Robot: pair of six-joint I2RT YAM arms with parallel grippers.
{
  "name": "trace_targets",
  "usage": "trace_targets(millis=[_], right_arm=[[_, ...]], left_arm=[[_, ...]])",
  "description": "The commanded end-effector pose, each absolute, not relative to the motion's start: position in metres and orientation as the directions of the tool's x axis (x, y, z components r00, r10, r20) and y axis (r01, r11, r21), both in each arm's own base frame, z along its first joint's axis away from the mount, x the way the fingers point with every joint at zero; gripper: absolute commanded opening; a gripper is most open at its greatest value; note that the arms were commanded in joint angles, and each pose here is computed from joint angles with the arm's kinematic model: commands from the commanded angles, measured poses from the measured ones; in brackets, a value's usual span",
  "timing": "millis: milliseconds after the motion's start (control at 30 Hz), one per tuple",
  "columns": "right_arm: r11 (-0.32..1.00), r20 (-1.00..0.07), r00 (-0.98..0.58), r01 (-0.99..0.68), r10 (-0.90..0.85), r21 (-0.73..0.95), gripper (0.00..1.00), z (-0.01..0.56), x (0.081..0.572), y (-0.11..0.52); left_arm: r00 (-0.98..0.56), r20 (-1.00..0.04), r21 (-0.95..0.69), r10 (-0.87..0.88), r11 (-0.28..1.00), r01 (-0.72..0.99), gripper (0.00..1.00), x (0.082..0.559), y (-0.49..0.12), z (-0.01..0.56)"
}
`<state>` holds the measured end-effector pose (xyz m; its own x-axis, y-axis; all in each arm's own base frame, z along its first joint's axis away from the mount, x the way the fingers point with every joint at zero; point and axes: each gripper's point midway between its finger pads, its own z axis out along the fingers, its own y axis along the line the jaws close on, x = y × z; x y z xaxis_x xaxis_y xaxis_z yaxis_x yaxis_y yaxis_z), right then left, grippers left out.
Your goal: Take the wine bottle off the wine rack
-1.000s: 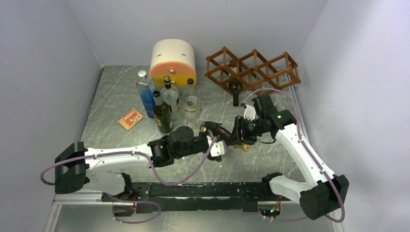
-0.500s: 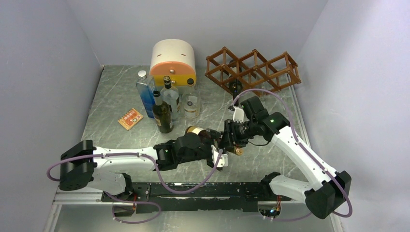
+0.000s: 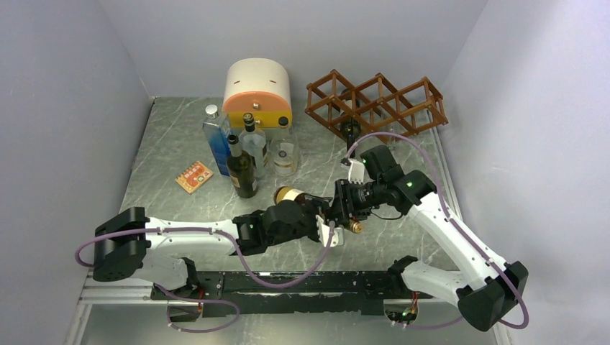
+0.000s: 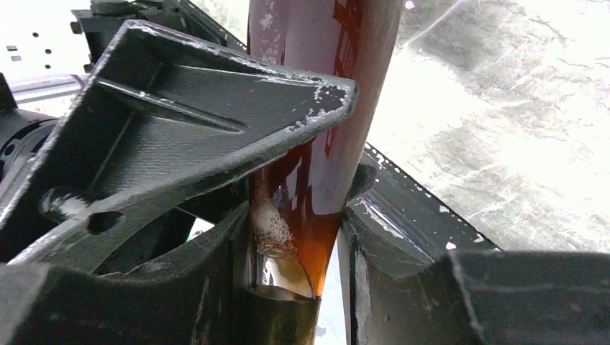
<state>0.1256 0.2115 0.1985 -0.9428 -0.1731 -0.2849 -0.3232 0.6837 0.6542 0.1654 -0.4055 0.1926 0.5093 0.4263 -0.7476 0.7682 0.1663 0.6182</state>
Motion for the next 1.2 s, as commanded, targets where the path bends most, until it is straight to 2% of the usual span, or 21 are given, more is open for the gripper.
trace_targets(millis=[0, 100, 167, 200, 233, 400, 533, 733, 900, 1033, 1167], right_arm=[[0.428, -0.549, -0.817, -0.567, -0.177, 0.704, 0.0, 0.273, 0.126, 0.237], [0.434, -0.559, -0.811, -0.571, -0.17, 0.697, 0.0, 0.275, 0.127, 0.237], [0.447, -0.559, -0.812, -0.569, -0.169, 0.691, 0.01, 0.274, 0.13, 0.236], [0.45, -0.558, -0.812, -0.569, -0.172, 0.688, 0.05, 0.273, 0.13, 0.236], [0.459, -0.559, -0.811, -0.568, -0.173, 0.683, 0.12, 0.271, 0.131, 0.235], [0.537, -0.59, -0.794, -0.563, -0.143, 0.627, 0.46, 0.276, 0.144, 0.227], [0.619, -0.628, -0.77, -0.55, -0.115, 0.56, 0.63, 0.285, 0.158, 0.216], [0.717, -0.699, -0.709, -0.534, -0.092, 0.448, 0.78, 0.313, 0.174, 0.195], [0.884, -0.844, -0.529, -0.35, 0.087, 0.311, 0.92, 0.373, 0.209, 0.145], [0.926, -0.906, -0.381, -0.244, 0.183, 0.29, 0.96, 0.41, 0.217, 0.114], [0.927, -0.921, -0.33, -0.236, 0.205, 0.291, 0.99, 0.417, 0.219, 0.109]], left_arm=[[0.507, -0.747, 0.634, 0.43, 0.231, 0.738, 0.67, 0.174, -0.405, 0.202], [0.502, -0.749, 0.634, 0.432, 0.246, 0.734, 0.46, 0.177, -0.404, 0.207], [0.492, -0.756, 0.629, 0.431, 0.272, 0.728, 0.17, 0.179, -0.402, 0.211], [0.486, -0.762, 0.626, 0.428, 0.292, 0.723, 0.1, 0.181, -0.4, 0.213], [0.484, -0.766, 0.623, 0.423, 0.309, 0.718, 0.08, 0.182, -0.399, 0.216], [0.478, -0.779, 0.615, 0.406, 0.35, 0.706, 0.07, 0.185, -0.394, 0.225], [0.475, -0.787, 0.609, 0.393, 0.377, 0.698, 0.07, 0.187, -0.392, 0.23], [0.479, -0.793, 0.605, 0.377, 0.395, 0.691, 0.07, 0.187, -0.388, 0.235], [0.451, -0.827, 0.562, 0.335, 0.499, 0.66, 0.07, 0.194, -0.376, 0.258], [0.409, -0.872, 0.481, 0.268, 0.624, 0.616, 0.07, 0.205, -0.359, 0.287], [0.345, -0.925, 0.35, 0.16, 0.709, 0.611, 0.07, 0.221, -0.339, 0.319]])
